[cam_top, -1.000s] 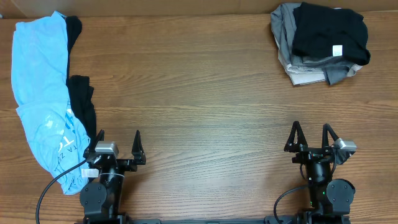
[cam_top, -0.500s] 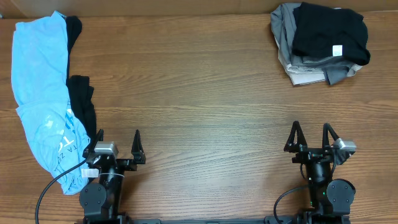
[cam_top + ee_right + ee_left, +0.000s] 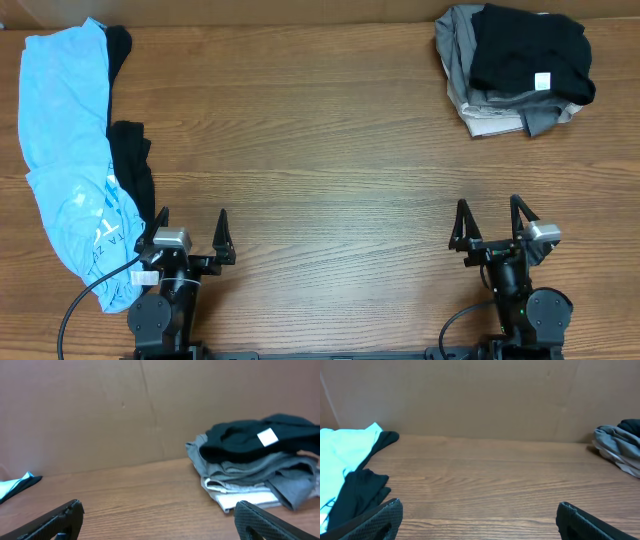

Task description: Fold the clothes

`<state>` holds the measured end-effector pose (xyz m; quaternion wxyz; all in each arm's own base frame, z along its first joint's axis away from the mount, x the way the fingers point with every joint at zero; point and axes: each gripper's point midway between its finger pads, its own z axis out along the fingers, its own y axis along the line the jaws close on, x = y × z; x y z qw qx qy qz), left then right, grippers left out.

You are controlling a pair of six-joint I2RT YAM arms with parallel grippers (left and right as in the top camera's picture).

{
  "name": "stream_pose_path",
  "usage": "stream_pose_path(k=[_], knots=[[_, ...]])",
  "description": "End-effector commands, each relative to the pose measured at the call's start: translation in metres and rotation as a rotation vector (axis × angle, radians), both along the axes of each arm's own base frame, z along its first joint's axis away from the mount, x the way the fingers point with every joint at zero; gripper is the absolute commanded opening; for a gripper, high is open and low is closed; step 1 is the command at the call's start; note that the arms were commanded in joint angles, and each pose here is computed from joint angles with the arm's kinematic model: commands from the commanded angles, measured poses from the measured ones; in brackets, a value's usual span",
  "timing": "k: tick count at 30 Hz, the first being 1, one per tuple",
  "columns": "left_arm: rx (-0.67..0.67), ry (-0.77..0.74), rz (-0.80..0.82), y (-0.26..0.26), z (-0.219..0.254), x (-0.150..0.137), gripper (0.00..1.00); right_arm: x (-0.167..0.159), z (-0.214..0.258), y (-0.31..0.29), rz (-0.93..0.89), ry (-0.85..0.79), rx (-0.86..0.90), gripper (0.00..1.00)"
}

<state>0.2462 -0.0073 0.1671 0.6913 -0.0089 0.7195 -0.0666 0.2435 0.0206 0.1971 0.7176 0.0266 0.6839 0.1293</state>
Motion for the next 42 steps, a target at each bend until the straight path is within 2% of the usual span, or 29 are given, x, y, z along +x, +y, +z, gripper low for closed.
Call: stream_pose_path(k=[1,42], knots=[[-0.009,-0.017,-0.023,-0.004,0.004,-0.001,1.00,-0.007,0.027,0.007,0.035,-0.064,-0.039,1.00],[-0.006,-0.044,-0.022,-0.004,0.022,-0.004,1.00,-0.016,0.060,0.011,0.054,-0.106,-0.072,1.00]])
